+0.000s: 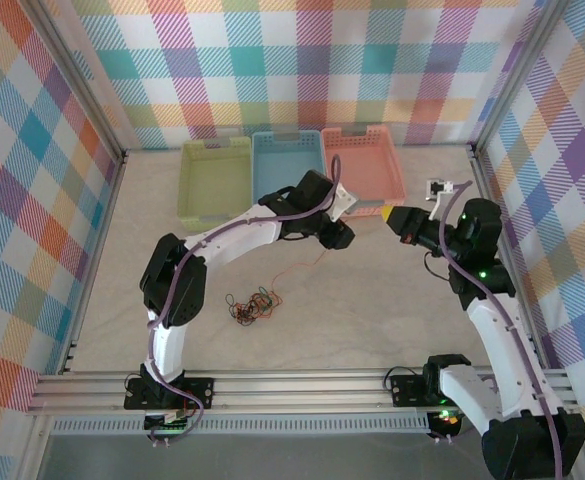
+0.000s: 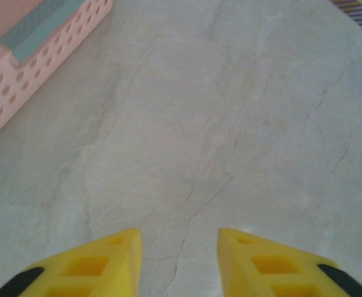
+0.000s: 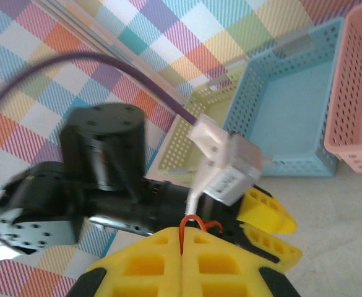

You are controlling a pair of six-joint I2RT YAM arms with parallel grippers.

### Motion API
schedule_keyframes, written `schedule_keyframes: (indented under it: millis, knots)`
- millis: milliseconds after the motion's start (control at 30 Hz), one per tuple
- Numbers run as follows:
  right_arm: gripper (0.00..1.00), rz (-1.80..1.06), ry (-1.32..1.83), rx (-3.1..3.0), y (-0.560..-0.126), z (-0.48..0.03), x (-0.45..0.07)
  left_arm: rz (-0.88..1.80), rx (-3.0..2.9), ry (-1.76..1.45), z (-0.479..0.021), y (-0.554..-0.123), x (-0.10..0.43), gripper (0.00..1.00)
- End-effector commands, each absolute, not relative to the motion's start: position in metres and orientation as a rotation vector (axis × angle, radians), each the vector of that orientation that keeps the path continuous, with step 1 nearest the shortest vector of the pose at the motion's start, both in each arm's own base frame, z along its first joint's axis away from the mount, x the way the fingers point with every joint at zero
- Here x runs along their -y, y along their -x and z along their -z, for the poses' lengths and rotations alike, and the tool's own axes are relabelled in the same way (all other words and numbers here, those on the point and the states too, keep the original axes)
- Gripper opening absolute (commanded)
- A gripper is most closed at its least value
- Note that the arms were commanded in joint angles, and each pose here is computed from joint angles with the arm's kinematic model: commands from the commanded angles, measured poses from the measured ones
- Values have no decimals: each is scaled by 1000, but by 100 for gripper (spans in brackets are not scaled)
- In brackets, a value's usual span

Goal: Untangle the cables

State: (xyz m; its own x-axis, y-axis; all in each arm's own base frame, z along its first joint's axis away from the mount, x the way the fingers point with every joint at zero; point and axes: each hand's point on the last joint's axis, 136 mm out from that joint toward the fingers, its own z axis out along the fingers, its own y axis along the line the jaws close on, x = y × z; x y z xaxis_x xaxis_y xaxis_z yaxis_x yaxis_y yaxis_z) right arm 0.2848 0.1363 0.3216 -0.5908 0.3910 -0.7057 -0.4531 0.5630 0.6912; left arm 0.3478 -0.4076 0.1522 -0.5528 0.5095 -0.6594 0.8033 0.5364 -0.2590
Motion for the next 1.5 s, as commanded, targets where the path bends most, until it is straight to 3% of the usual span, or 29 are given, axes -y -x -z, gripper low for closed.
schedule_keyframes:
  millis: [0,167,567,1067,1267,1467]
  knots:
    - [0,-1125,52,-1836,-279,-345,-132,795,-2254,-1014,-159,-342,399,34]
    - [0,-1054,51,-1794,-278,-367,-125,771,-2321,-939,-147,-336,377,22]
    - [0,-815,-53,-1754,-294,-390,-93,719,-2367,-758,-147,-314,313,16]
    - [0,-652,-181,-1736,-312,-403,-55,698,-2368,-683,-147,-308,286,9]
    - [0,-619,-197,-1754,-311,-395,-49,647,-2402,-626,-148,-313,271,7]
    - [0,-568,-236,-1813,-313,-348,-42,772,-2330,-600,-189,-302,277,0]
